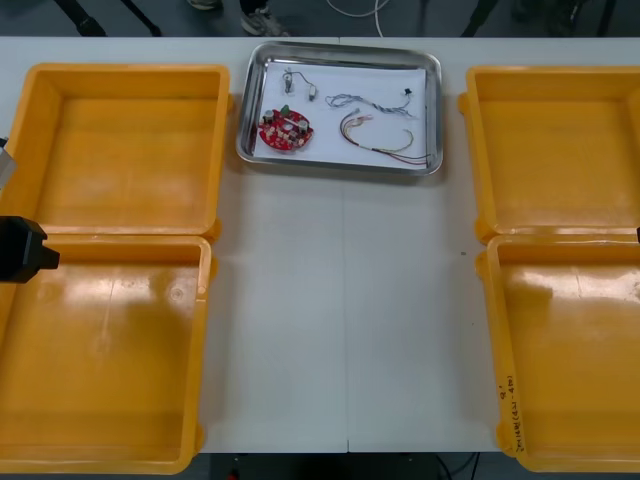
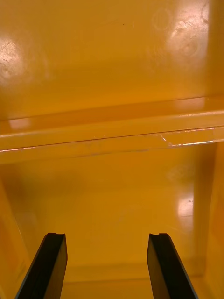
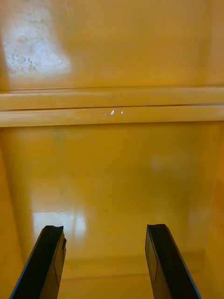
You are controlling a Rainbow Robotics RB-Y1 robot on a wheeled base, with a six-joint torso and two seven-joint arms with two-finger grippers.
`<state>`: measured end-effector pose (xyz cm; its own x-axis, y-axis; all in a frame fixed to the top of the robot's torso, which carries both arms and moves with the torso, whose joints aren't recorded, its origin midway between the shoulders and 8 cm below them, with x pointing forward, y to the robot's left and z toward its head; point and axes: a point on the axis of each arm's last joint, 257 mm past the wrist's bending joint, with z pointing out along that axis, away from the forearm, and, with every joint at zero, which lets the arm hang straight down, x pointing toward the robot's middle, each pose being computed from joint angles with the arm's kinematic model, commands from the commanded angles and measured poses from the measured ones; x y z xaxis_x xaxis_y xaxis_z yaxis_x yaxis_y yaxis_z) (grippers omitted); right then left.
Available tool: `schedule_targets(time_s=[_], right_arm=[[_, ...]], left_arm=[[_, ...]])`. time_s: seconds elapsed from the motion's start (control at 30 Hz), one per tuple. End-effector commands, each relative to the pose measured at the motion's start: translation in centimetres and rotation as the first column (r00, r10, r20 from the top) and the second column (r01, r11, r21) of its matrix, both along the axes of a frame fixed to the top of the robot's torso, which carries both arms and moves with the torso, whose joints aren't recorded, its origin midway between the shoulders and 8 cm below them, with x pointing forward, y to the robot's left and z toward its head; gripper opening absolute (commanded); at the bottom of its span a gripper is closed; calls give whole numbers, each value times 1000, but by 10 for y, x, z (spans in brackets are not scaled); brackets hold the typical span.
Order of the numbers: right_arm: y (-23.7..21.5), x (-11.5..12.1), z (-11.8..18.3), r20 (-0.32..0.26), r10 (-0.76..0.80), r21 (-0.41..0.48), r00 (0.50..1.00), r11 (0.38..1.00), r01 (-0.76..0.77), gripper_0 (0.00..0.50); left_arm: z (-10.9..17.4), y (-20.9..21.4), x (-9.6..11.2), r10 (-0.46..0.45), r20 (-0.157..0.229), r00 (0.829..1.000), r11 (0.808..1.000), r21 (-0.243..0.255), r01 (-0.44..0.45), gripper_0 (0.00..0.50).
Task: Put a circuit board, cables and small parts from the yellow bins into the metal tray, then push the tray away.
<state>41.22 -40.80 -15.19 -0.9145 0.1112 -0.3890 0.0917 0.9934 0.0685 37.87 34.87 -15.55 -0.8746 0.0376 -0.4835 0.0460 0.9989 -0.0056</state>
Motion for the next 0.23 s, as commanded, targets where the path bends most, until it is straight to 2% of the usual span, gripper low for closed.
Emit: schedule_targets(time_s=[0.03, 0.23], right_arm=[[-21, -5, 15, 16, -21, -37, 1000, 999, 21, 500], [-21, -5, 15, 16, -21, -37, 1000, 999, 21, 500]], left_arm=[[13, 14, -4, -41, 22, 999, 996, 74, 39, 500], [13, 14, -4, -41, 22, 999, 996, 74, 39, 500]])
